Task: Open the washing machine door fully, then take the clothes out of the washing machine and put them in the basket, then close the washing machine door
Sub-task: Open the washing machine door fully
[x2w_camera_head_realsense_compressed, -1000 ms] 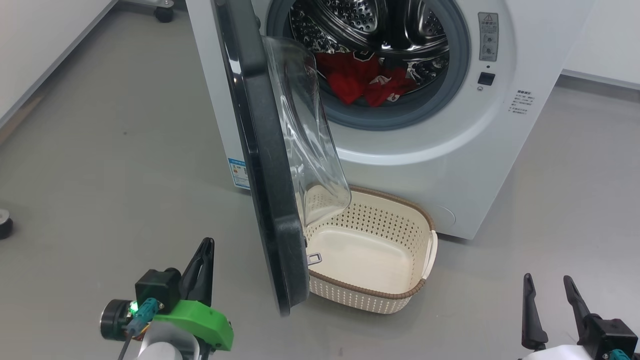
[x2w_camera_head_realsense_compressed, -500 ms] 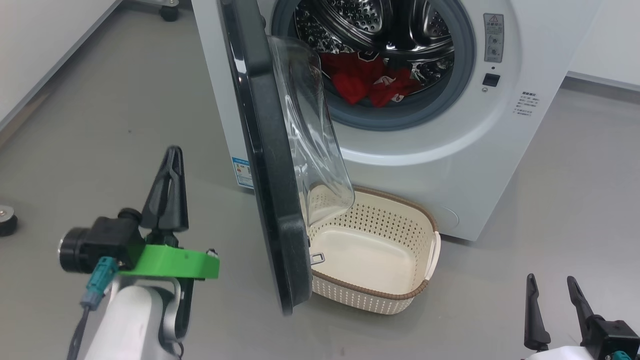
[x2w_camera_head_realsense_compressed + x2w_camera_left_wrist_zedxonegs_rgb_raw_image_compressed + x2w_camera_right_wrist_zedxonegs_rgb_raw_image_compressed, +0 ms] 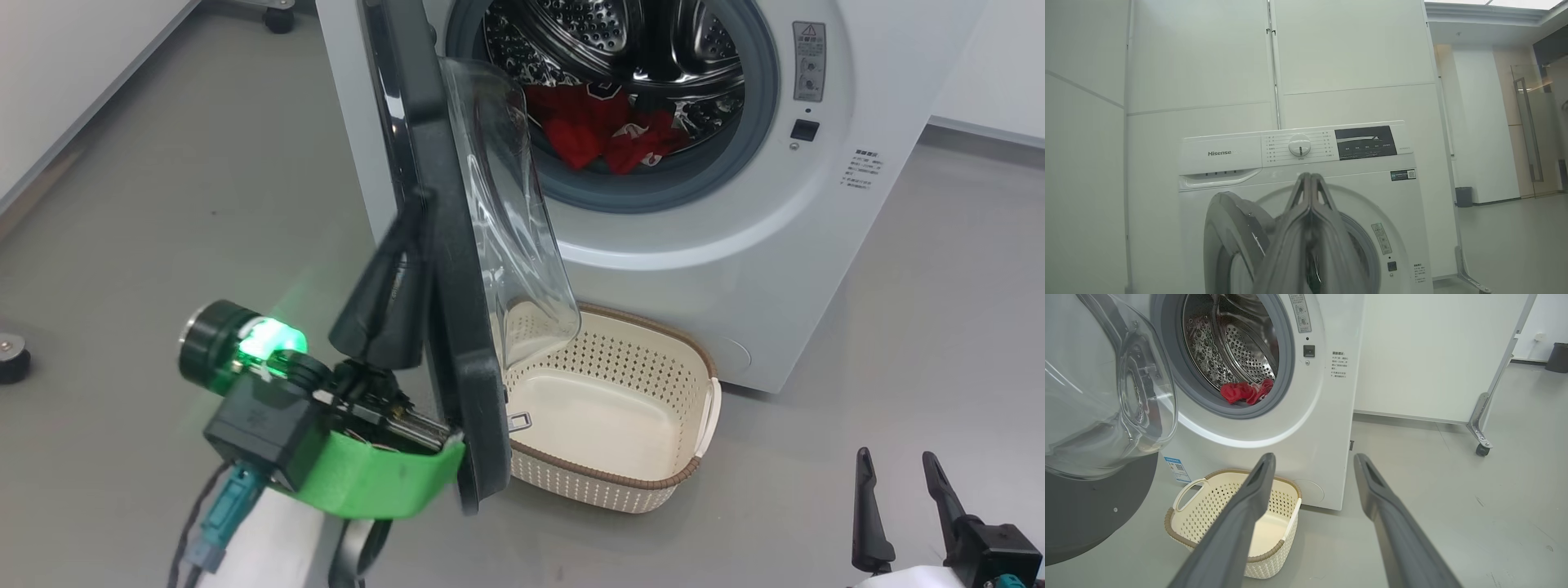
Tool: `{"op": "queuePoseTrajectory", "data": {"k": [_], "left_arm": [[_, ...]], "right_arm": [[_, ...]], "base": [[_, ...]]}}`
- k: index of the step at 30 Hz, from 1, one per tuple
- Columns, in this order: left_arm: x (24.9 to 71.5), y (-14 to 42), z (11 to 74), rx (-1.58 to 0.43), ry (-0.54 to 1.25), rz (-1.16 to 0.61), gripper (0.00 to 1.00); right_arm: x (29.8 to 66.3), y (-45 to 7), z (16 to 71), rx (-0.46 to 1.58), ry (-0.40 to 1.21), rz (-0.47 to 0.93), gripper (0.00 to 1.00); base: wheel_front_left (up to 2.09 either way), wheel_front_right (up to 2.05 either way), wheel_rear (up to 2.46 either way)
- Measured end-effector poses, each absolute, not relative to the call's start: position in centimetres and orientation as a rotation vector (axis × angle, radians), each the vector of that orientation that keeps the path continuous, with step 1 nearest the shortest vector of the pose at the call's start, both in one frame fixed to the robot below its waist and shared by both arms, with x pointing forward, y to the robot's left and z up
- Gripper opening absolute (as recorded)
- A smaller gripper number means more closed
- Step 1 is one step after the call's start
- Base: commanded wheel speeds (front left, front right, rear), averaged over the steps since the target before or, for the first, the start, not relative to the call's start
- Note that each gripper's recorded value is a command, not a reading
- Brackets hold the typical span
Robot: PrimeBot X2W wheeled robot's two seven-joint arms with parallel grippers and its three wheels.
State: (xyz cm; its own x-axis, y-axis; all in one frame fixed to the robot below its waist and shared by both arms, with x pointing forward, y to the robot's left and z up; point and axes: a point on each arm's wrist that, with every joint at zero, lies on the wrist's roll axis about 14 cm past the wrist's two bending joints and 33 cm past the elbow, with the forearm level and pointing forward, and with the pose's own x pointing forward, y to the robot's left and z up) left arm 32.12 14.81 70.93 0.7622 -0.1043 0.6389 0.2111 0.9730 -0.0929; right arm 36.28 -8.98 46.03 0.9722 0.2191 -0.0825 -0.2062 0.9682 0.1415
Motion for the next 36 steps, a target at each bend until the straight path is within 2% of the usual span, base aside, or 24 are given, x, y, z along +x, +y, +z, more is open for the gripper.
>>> {"op": "queuePoseTrajectory", "data": {"k": [17,27,36], "left_arm": [[30.4,5.4,63.3,-0.345,-0.301,-0.462,0.00],[30.4,4.5,58.8,-0.365,-0.129,-0.458,0.00],[31.4,6.0,55.0,-0.321,-0.008,-0.372,0.00]], "right_arm": [[36.2,-8.8,45.9,0.135,0.101,0.219,1.00],[36.1,-8.8,45.7,0.134,0.107,0.223,1.00],[36.0,-9.3,45.4,0.136,0.115,0.209,1.00]], "base": [[0.00,0.00,0.00],[0.00,0.00,0.00],[0.00,0.00,0.00]]}}
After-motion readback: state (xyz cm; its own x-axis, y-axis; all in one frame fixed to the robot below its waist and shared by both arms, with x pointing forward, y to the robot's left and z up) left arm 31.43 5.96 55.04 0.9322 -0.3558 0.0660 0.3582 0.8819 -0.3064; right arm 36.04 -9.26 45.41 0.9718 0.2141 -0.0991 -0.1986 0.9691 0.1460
